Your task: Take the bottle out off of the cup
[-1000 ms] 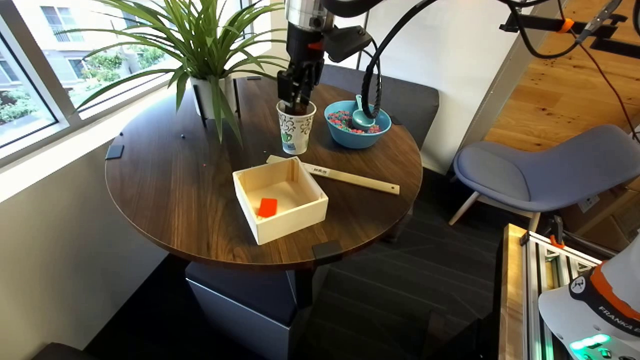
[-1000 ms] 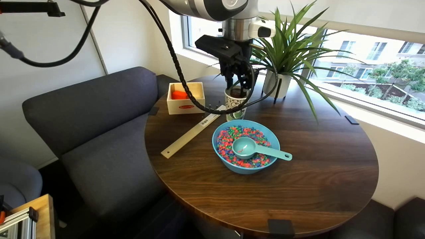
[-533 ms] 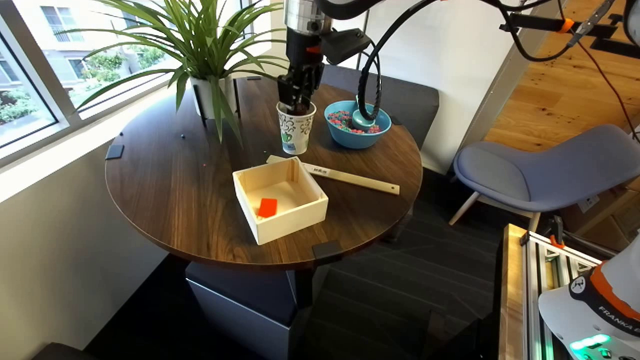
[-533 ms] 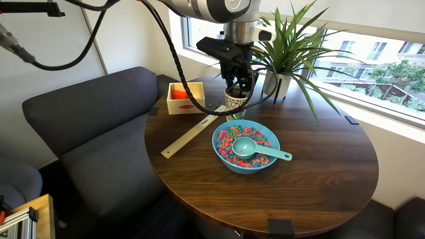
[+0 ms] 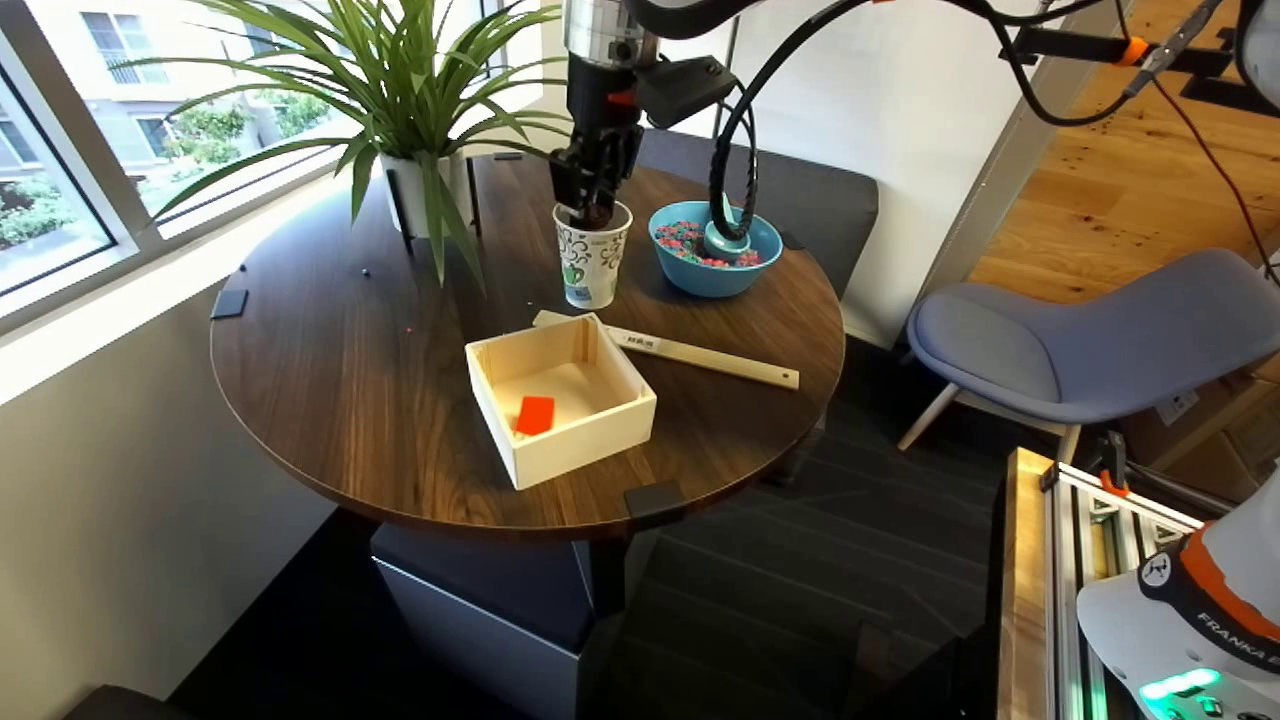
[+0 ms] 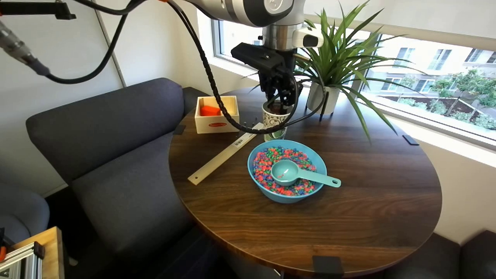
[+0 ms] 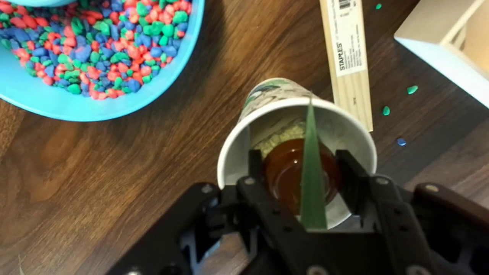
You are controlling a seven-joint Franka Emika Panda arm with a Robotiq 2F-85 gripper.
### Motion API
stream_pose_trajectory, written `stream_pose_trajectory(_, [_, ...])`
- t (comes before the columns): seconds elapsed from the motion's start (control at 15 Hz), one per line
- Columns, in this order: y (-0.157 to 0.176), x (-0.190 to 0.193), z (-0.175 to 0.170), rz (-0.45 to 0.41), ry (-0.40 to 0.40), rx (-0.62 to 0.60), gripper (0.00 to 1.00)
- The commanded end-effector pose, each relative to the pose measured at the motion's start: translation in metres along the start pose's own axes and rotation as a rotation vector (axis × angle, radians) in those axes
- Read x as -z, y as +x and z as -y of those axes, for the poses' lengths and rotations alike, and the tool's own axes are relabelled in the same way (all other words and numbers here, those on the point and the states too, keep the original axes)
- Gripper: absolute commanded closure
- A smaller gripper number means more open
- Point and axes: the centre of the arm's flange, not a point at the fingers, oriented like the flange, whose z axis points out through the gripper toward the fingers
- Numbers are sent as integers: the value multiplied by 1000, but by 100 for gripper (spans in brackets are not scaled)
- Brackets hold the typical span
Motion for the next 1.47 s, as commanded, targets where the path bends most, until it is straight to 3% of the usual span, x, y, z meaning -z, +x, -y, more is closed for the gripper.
stream_pose_trajectory(0.0, [-6, 18, 6, 5, -14, -2, 76])
stream_pose_trajectory(0.67, [-35, 86, 12, -42, -78, 12, 76])
stream_pose_trajectory(1.13, [-65, 158, 19, -164, -183, 1, 76])
stream_pose_trajectory(1.4, [-93, 174, -7, -203, -196, -151, 76])
